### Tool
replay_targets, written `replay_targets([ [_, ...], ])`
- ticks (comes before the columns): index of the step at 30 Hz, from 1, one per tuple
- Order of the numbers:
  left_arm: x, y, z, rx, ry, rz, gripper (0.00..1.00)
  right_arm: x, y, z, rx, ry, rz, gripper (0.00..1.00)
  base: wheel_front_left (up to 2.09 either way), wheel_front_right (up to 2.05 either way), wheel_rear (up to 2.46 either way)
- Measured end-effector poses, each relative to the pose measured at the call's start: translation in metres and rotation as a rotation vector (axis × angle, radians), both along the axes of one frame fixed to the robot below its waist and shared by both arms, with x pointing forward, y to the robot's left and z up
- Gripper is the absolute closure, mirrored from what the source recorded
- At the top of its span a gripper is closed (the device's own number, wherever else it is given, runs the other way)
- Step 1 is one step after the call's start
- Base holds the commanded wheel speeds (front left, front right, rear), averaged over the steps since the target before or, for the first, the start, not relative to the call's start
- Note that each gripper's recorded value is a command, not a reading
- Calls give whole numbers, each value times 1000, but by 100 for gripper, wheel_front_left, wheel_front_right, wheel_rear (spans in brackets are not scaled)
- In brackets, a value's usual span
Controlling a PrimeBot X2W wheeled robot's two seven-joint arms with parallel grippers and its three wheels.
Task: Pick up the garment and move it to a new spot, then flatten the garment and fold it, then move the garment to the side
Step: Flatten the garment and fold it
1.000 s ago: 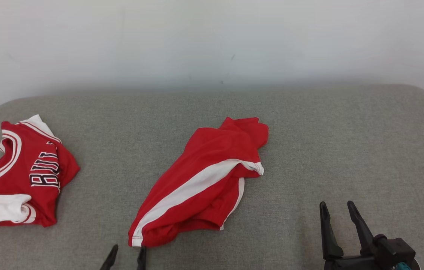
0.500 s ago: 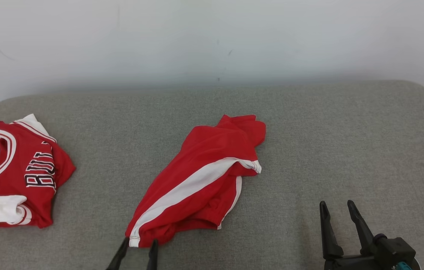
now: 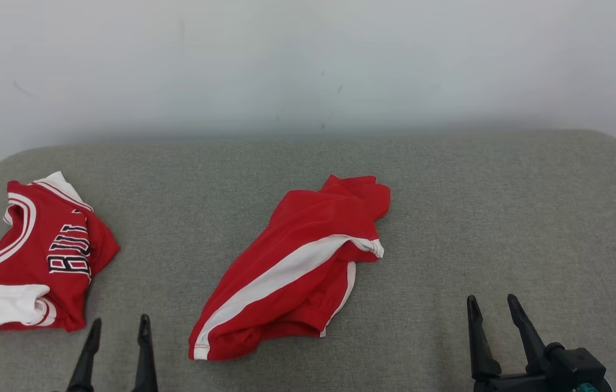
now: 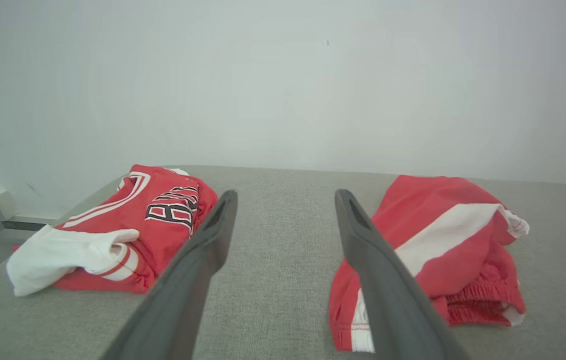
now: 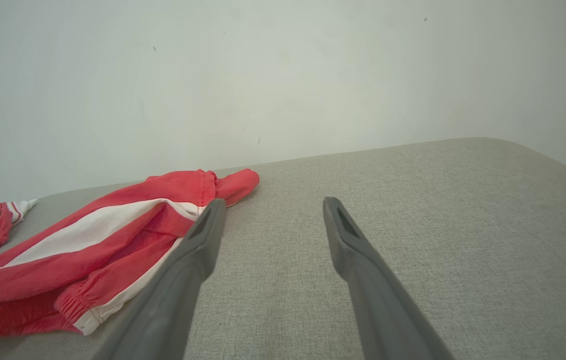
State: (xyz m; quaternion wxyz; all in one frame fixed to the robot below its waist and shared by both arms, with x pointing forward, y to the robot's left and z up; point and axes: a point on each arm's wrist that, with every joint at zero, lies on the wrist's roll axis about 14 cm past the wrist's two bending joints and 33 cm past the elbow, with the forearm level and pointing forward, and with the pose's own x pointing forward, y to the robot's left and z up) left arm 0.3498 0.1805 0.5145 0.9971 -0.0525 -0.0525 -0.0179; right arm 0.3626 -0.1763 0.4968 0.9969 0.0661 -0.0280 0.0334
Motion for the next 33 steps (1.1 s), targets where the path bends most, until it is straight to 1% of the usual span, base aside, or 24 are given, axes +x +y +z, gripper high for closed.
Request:
replay_targets([
  [4,-6,25,5,36,-17,73,0,0,2,1,-4,-4,7,0,0,0,0],
  [6,-10,30,1,45,-4,88,0,0,4,0,-5,-1,12,0,0,0,0],
  [12,-14,36,-5,38,13,106,0,-1,8,-8,6,27,24,0,0,0,0],
  [16,-17,34,-8,32,22,100,0,2,19,-11,-2,37,56,0,0,0,0],
  [23,-21,38,-8,29,22,116,0,30,47,-3,-65,16,149,0,0,0,0],
  [29,-24,48,-4,30,12,153,0,67,61,-7,-122,61,212,0,0,0,0],
  [33,-28,54,-8,28,24,178,0,90,70,-12,-141,95,242,0,0,0,0],
])
